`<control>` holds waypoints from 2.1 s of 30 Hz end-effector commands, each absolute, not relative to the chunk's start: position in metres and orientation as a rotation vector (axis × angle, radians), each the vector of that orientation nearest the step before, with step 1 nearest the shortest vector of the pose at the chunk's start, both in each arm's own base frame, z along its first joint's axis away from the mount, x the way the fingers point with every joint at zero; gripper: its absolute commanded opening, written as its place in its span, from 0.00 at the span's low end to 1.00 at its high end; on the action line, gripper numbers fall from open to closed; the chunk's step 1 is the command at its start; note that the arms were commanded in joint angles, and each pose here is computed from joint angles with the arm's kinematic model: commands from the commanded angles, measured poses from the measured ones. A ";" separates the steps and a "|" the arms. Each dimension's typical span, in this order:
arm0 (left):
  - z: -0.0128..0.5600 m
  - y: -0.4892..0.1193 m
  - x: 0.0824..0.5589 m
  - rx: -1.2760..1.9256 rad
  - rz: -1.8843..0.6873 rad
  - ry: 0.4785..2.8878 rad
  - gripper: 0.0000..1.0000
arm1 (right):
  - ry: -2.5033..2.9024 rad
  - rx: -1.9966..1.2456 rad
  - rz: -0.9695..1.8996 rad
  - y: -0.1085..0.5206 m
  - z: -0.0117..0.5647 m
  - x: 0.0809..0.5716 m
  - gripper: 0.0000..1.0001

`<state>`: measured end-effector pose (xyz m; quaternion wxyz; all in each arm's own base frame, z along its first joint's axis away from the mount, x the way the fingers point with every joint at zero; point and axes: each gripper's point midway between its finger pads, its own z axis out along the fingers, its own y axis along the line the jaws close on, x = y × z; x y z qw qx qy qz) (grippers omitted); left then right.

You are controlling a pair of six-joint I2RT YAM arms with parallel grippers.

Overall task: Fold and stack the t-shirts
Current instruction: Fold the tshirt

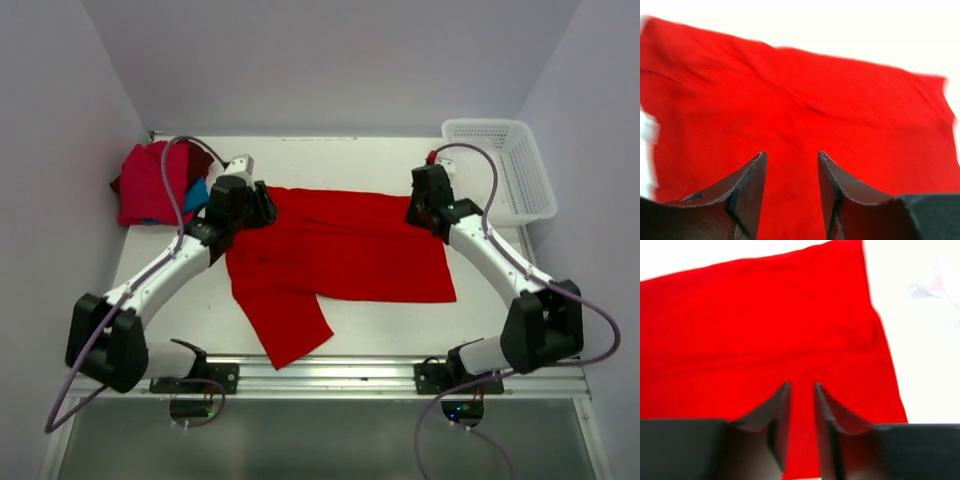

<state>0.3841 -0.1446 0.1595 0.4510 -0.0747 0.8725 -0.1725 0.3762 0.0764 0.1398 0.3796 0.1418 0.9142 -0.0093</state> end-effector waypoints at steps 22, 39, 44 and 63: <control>0.041 -0.193 0.011 0.358 -0.432 3.022 0.70 | 2.385 0.223 0.082 0.071 0.155 0.262 0.68; 0.036 -0.224 0.030 0.728 -0.177 2.707 0.66 | 2.382 0.226 0.072 0.069 0.155 0.260 0.68; 0.026 -0.221 0.035 0.736 -0.138 2.684 0.67 | 2.380 0.225 0.064 0.068 0.157 0.260 0.68; -0.004 -0.201 0.032 0.704 -0.108 2.711 0.12 | 2.346 0.231 0.048 0.061 0.169 0.254 0.63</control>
